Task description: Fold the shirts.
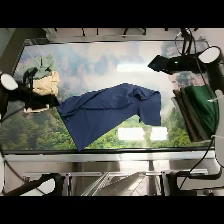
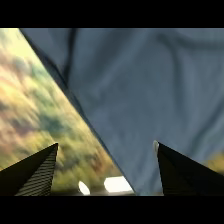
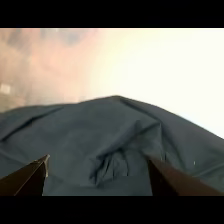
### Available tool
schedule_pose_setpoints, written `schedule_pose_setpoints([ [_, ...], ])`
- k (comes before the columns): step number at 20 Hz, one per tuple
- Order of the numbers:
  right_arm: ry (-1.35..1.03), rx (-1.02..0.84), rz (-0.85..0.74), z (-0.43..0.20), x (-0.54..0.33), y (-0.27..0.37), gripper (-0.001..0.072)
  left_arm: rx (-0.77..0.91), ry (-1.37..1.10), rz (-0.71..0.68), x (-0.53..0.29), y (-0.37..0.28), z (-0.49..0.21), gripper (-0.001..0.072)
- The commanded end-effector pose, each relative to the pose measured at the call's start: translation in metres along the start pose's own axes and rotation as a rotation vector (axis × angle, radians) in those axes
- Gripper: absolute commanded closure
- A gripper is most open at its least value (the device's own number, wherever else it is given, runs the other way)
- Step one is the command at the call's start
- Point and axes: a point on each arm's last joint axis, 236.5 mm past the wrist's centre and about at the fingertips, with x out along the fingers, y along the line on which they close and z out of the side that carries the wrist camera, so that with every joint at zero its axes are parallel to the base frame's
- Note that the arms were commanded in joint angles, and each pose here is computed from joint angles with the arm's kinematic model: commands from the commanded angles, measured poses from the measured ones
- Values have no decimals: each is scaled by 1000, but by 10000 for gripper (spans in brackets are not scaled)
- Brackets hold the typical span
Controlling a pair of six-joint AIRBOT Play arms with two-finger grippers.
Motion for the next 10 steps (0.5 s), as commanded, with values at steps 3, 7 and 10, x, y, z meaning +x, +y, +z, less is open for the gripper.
schedule_pose_setpoints([
  [3,105,-29,109,-28,-42,36,5,-296,184,-311,56,-40,-146,36],
  [7,68,-21,198,-19,-40,64,6,-376,200,-326,94,-32,-165,36],
  [10,67,-16,241,-19,-40,78,6,-400,231,-396,112,-40,-160,36],
])
